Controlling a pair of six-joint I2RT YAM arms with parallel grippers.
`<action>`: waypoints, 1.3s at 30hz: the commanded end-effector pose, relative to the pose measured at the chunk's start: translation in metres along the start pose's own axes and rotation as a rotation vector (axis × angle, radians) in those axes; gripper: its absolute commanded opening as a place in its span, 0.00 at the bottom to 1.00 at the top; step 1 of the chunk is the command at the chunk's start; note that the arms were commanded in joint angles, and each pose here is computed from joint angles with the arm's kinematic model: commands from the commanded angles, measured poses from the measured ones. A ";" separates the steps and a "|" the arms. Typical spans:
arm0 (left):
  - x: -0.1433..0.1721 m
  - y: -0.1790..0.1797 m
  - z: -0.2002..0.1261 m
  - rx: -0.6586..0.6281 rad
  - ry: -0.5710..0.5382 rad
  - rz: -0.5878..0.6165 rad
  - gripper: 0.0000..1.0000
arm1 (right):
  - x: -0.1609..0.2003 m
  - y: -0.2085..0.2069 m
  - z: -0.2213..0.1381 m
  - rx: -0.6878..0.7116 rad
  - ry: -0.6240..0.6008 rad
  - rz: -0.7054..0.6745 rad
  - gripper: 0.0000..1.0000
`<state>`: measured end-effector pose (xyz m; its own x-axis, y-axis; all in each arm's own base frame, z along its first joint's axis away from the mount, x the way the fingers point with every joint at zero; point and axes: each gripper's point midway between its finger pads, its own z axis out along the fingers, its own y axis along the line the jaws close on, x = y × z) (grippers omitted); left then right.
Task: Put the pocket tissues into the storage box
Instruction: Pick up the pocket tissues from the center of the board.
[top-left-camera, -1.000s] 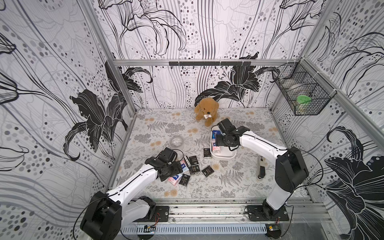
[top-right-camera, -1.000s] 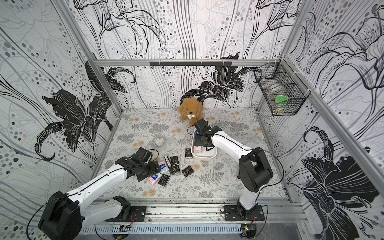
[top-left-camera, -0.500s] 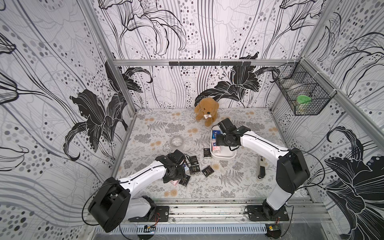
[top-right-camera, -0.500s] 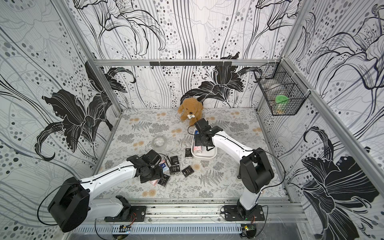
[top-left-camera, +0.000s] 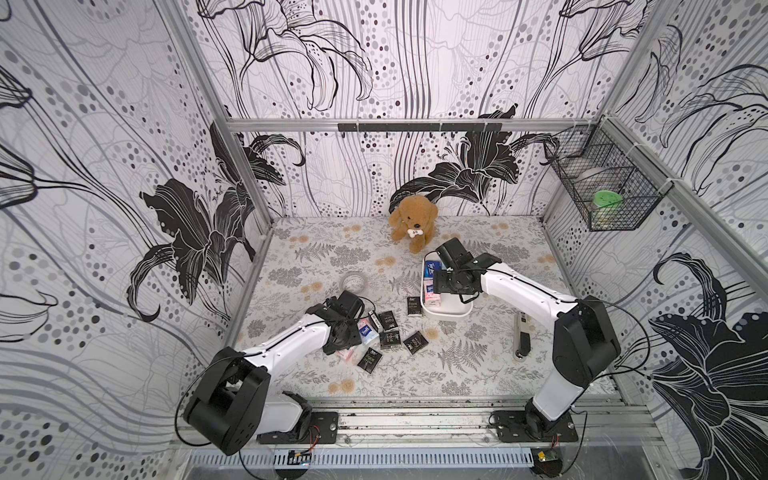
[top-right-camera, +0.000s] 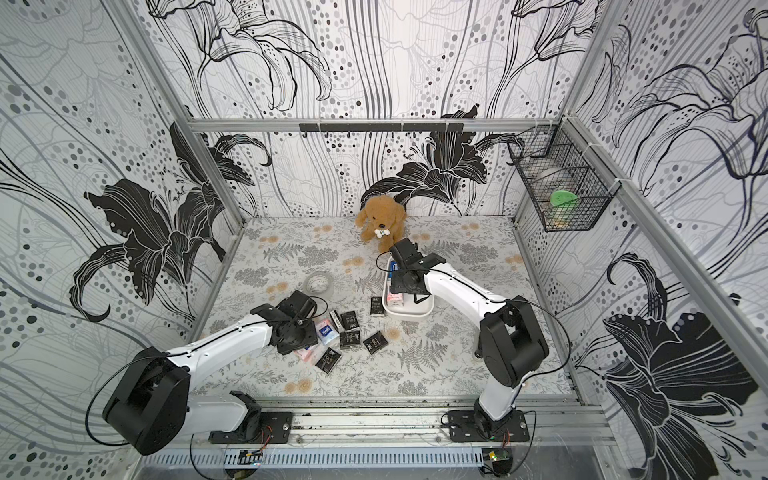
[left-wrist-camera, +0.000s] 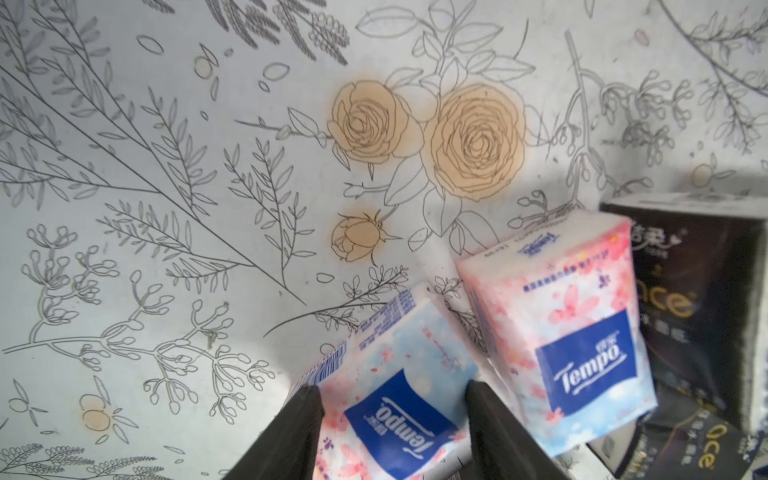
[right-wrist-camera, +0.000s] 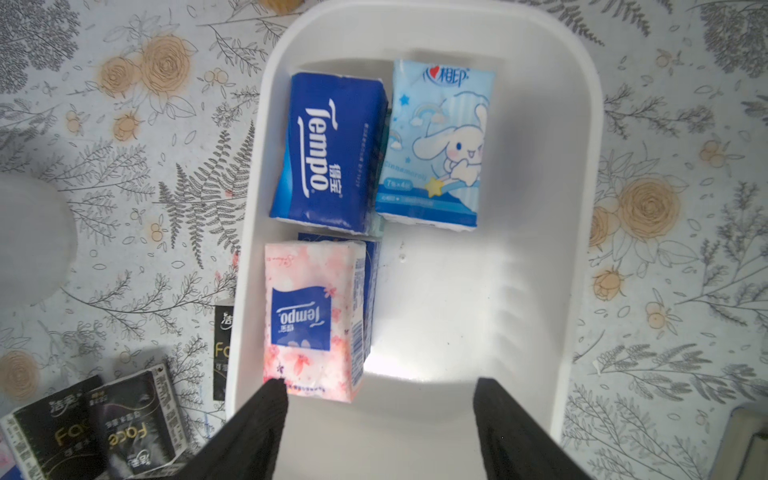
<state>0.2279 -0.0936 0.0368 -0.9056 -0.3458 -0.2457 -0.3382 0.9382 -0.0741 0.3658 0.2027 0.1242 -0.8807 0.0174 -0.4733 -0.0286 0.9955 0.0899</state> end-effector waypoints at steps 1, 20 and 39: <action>-0.023 -0.002 -0.005 0.018 -0.073 -0.059 0.61 | 0.001 -0.009 -0.009 0.022 -0.012 0.015 0.77; -0.030 -0.021 -0.010 0.104 -0.088 0.128 0.92 | 0.000 -0.003 -0.018 -0.036 -0.024 0.053 0.77; 0.013 -0.022 -0.011 0.206 0.033 -0.017 1.00 | -0.005 -0.001 -0.018 -0.031 -0.029 0.041 0.78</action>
<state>0.2215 -0.1160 0.0397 -0.9231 -0.3209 -0.2120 -0.2651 0.9302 -0.2537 0.3582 0.2020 0.1400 -0.8684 0.0574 -0.4925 -0.0162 0.9895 0.1438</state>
